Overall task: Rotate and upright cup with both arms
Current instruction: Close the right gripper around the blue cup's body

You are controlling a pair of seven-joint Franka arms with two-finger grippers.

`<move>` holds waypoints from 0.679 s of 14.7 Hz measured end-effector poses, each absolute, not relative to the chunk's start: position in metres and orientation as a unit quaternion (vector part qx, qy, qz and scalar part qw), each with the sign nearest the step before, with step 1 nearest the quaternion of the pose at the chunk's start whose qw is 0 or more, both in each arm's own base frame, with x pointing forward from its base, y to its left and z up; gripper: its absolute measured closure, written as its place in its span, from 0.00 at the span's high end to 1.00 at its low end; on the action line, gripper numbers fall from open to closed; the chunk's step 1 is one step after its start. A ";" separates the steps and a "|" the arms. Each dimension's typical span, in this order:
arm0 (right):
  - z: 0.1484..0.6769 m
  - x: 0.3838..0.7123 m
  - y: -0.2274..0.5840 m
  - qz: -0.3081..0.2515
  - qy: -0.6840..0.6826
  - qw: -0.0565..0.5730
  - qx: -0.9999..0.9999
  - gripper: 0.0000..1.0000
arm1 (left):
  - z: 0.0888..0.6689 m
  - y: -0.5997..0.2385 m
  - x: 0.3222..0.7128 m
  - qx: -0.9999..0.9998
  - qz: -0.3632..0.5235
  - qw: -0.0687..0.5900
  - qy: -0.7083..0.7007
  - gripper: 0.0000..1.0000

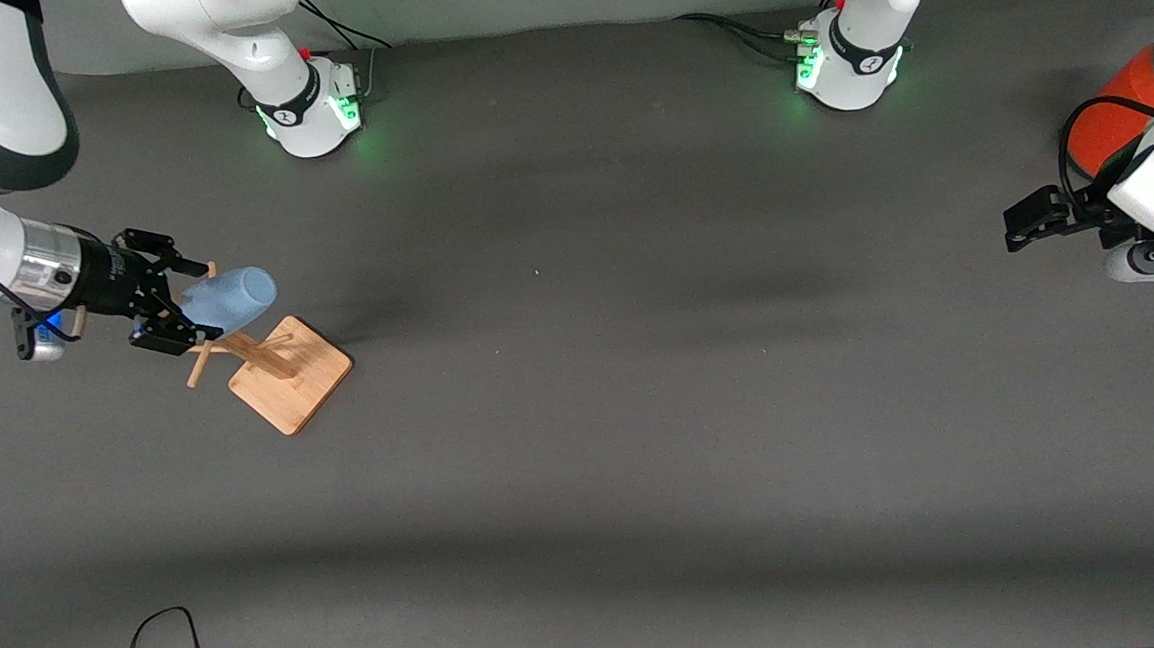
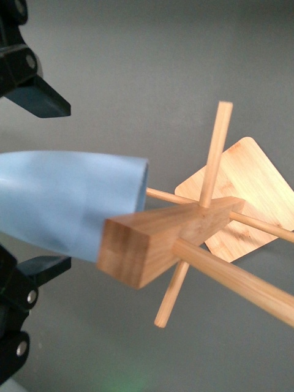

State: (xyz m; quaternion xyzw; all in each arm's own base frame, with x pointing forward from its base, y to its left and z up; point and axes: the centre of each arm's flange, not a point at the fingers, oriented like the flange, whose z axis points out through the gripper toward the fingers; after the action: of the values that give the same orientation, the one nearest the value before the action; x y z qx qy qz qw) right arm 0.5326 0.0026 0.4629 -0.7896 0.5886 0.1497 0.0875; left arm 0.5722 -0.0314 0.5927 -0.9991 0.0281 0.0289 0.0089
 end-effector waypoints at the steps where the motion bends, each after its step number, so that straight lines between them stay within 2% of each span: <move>1: 0.456 0.531 0.002 0.151 0.591 0.086 -0.788 1.00 | 0.593 -0.031 0.572 -0.999 0.029 0.009 0.028 1.00; 4: 0.444 0.527 0.005 0.164 0.595 0.093 -0.781 1.00 | 0.593 -0.031 0.572 -0.999 0.029 0.009 0.028 1.00; 5: 0.442 0.526 0.006 0.167 0.595 0.094 -0.780 0.96 | 0.593 -0.031 0.572 -0.999 0.029 0.009 0.028 1.00; 6: 0.441 0.526 0.006 0.168 0.595 0.093 -0.780 0.96 | 0.593 -0.031 0.572 -0.999 0.029 0.009 0.028 1.00; 8: 0.442 0.526 0.007 0.170 0.596 0.096 -0.779 0.81 | 0.593 -0.031 0.572 -0.999 0.029 0.009 0.028 1.00; 10: 0.442 0.526 0.007 0.170 0.596 0.097 -0.779 0.81 | 0.593 -0.031 0.572 -0.999 0.029 0.009 0.028 1.00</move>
State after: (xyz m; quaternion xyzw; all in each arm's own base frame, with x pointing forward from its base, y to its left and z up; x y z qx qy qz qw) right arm 0.5258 0.0073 0.4421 -0.7789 0.5958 0.1701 0.0970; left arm 0.5722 -0.0314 0.5927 -0.9991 0.0281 0.0289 0.0089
